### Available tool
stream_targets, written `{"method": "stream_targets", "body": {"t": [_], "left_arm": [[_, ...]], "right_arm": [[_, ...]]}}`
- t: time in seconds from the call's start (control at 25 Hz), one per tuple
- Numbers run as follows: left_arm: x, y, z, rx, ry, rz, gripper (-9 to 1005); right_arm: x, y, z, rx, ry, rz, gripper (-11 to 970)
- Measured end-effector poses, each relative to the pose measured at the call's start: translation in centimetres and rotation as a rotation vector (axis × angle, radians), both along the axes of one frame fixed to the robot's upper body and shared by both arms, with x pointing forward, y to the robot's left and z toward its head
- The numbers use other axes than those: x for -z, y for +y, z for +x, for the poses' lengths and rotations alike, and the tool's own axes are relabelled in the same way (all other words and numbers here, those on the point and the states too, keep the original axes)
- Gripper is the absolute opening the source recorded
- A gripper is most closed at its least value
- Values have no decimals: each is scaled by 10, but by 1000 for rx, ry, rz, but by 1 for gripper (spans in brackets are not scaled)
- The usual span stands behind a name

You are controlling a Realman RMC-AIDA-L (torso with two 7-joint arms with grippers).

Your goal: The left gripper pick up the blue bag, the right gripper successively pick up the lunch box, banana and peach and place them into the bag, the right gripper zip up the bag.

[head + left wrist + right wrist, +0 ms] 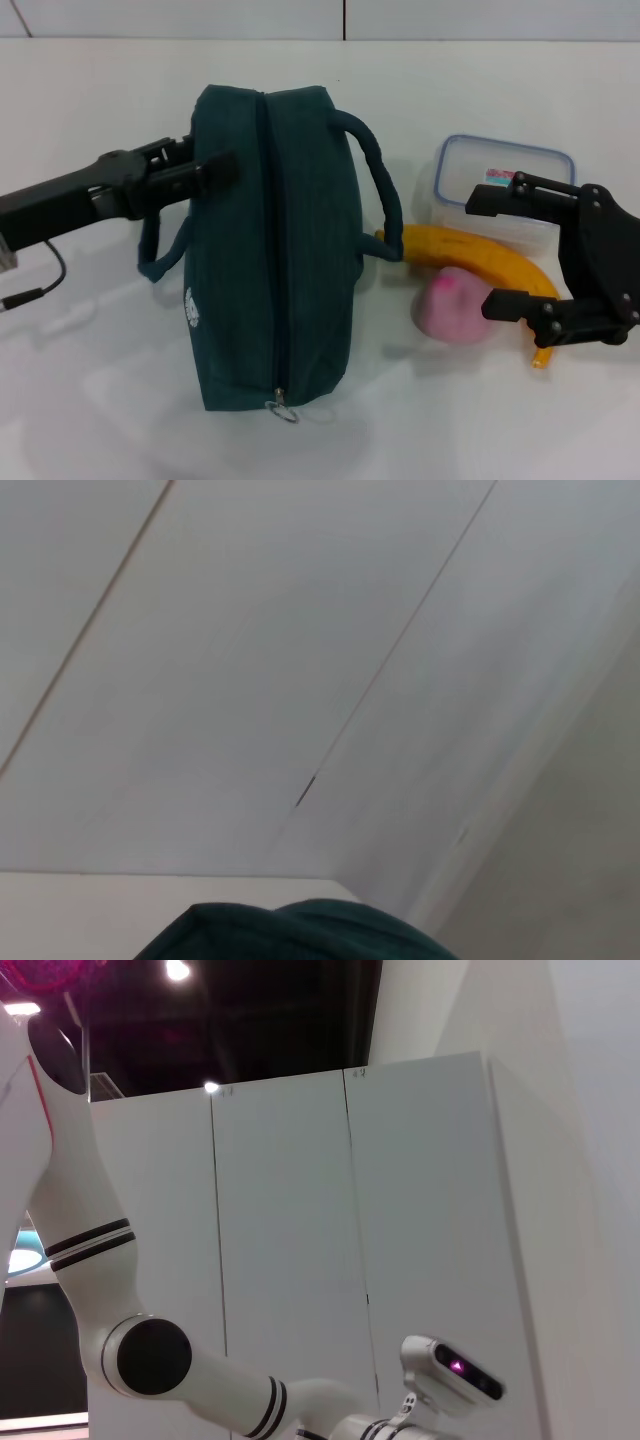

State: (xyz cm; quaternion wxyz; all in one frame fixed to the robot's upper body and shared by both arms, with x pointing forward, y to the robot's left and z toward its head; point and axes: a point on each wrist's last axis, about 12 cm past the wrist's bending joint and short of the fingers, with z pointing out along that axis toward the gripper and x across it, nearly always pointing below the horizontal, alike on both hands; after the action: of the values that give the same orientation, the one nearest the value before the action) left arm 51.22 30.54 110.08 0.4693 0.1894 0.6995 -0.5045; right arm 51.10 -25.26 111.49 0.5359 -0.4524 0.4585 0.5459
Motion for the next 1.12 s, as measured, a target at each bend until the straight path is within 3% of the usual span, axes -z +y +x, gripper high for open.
{"method": "stream_targets", "body": {"t": [0.28,0.56,0.8,0.96,1.12], "left_arm": [[1,-11,18,-16,74,16,814],[7,-13,21,-42,-3,58,811],[7,-13,21,-39,-63,89,596],[7,-13,21,-38,-78,95,355],[6,-13,22,-43,-98,89,218]], "right_arm": [[6,-1,-3,28,22,-5,841],[15,-8,-7,113,43,-13,841],[25,-18,-8,234,73,-16,841],[34,-24,-10,295,107,-43,841],[45,-28,-7,378,182,-95,841]]}}
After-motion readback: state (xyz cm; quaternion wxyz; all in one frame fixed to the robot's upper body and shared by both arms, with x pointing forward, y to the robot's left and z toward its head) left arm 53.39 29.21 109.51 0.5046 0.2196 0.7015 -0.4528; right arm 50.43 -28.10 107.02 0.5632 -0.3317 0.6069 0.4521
